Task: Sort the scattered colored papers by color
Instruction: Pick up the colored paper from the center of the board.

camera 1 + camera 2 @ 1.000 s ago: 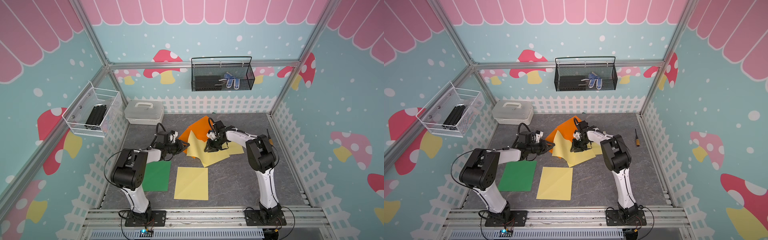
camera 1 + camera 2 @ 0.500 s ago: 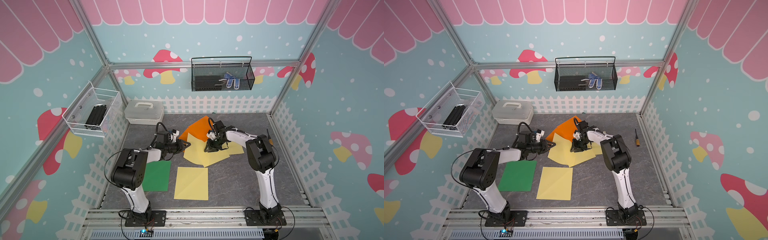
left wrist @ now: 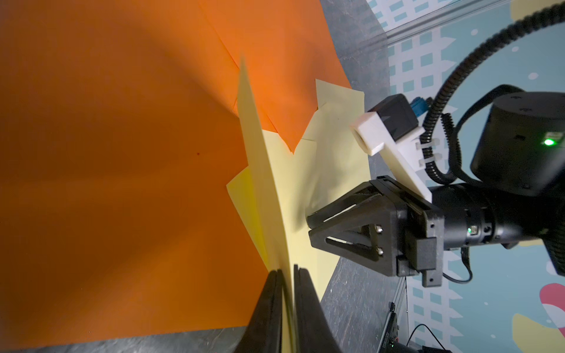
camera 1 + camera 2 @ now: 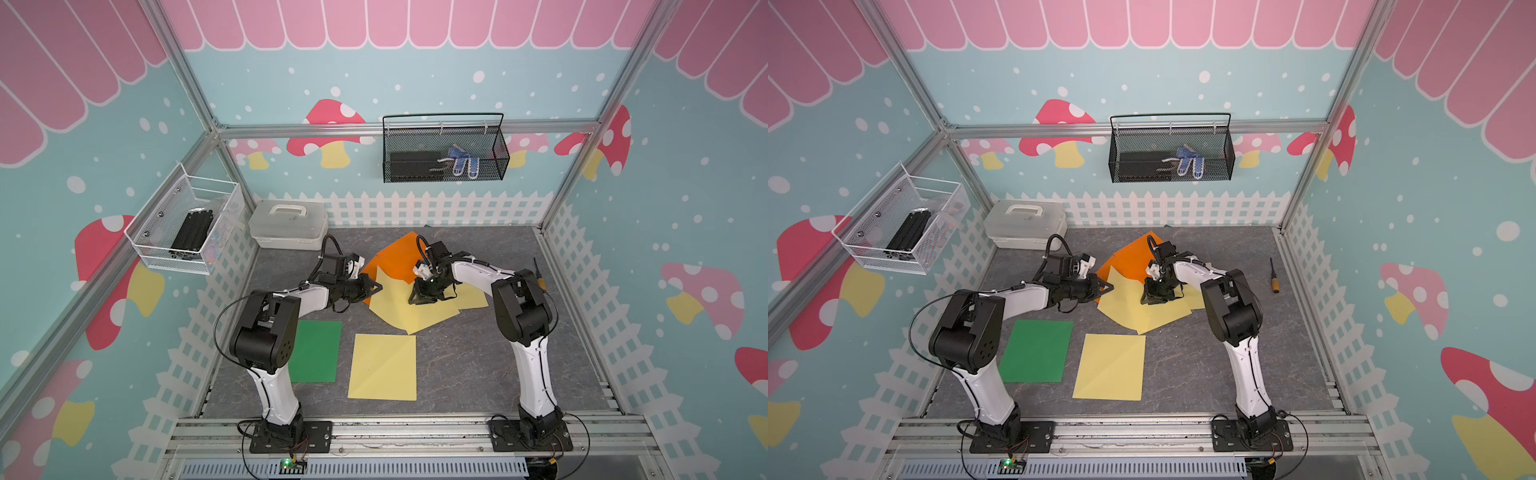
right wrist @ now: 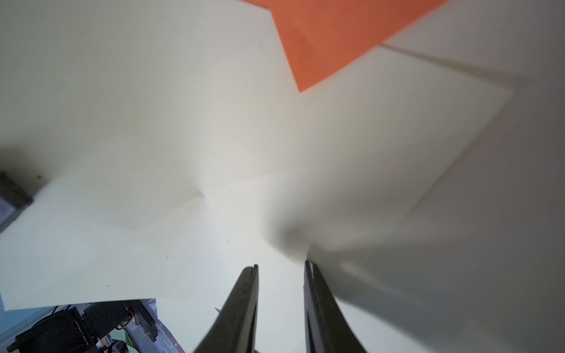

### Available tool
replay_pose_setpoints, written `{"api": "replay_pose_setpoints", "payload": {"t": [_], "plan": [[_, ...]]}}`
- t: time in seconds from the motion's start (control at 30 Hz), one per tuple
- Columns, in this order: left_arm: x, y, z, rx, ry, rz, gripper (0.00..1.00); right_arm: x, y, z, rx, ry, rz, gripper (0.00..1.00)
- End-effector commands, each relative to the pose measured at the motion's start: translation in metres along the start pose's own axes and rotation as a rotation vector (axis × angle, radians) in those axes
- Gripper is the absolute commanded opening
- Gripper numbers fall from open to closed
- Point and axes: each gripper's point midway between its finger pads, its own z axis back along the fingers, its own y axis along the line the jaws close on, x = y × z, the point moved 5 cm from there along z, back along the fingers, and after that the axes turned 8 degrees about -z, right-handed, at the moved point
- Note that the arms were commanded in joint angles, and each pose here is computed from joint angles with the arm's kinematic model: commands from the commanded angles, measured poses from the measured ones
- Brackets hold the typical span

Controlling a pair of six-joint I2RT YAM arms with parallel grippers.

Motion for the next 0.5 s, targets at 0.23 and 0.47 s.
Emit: {"api": "replay_pose_setpoints", "payload": {"t": [0.23, 0.47], "plan": [[-0.013, 0.011, -0.003, 0.128, 0.070, -0.015, 0.00, -0.009, -0.009, -0.009, -0.054, 0.039, -0.002, 0.30], [-0.006, -0.007, 0.015, 0.142, 0.015, -0.037, 0.00, -0.007, 0.018, 0.037, -0.056, -0.084, 0.056, 0.37]]}}
